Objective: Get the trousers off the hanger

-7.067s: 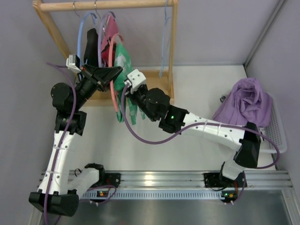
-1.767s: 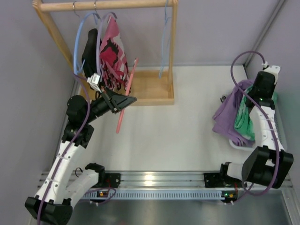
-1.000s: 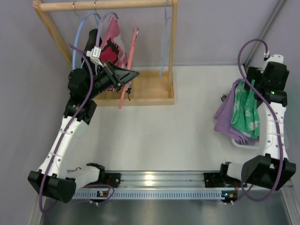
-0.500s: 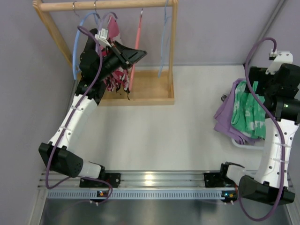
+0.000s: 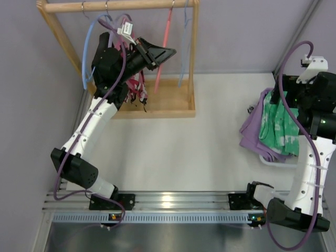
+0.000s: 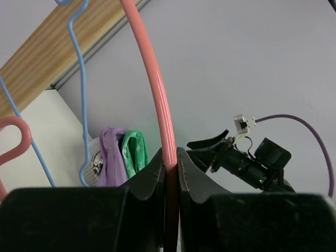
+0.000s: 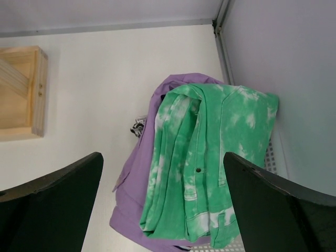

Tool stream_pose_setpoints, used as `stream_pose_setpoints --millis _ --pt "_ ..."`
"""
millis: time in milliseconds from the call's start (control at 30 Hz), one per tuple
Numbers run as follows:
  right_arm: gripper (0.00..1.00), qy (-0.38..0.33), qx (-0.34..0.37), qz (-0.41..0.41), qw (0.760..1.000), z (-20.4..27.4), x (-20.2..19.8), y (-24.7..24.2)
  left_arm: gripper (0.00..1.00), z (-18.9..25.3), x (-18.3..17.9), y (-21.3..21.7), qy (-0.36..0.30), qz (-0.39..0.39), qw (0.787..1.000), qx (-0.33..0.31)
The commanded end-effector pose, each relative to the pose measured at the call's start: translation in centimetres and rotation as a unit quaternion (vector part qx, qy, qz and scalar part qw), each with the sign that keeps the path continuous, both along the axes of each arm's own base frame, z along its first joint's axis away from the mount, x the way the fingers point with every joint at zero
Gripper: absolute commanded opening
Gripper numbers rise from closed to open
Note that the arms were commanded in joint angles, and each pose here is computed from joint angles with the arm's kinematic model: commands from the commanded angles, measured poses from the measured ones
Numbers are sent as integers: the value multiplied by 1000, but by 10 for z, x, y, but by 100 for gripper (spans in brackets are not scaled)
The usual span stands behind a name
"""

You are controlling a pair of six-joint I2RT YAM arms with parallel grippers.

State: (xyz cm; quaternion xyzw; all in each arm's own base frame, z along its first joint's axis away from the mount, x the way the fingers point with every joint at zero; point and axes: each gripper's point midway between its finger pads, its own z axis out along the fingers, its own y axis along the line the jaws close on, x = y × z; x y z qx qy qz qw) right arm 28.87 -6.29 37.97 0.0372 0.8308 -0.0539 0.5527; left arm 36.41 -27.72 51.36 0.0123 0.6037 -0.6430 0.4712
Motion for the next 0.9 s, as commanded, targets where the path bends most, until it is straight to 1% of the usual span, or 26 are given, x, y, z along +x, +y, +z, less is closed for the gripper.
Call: stream_pose_setpoints --millis 0,100,500,700,767,867 --pt "100 -48 15 16 999 32 -8 11 0 38 4 3 -83 20 996 -20" --pt "99 -51 11 16 999 31 -9 11 0 33 16 -1 -78 22 997 -19" --pt "99 -60 16 22 998 29 -10 15 0 30 45 -9 -86 38 995 -14" --pt "99 -64 21 26 997 32 -11 17 0 7 55 -16 -63 36 997 -3" --pt "100 -67 20 28 997 34 -12 18 0 3 55 -16 -66 39 997 4" --pt "99 -67 18 29 997 34 -14 19 16 -2 51 -12 -62 42 997 13"
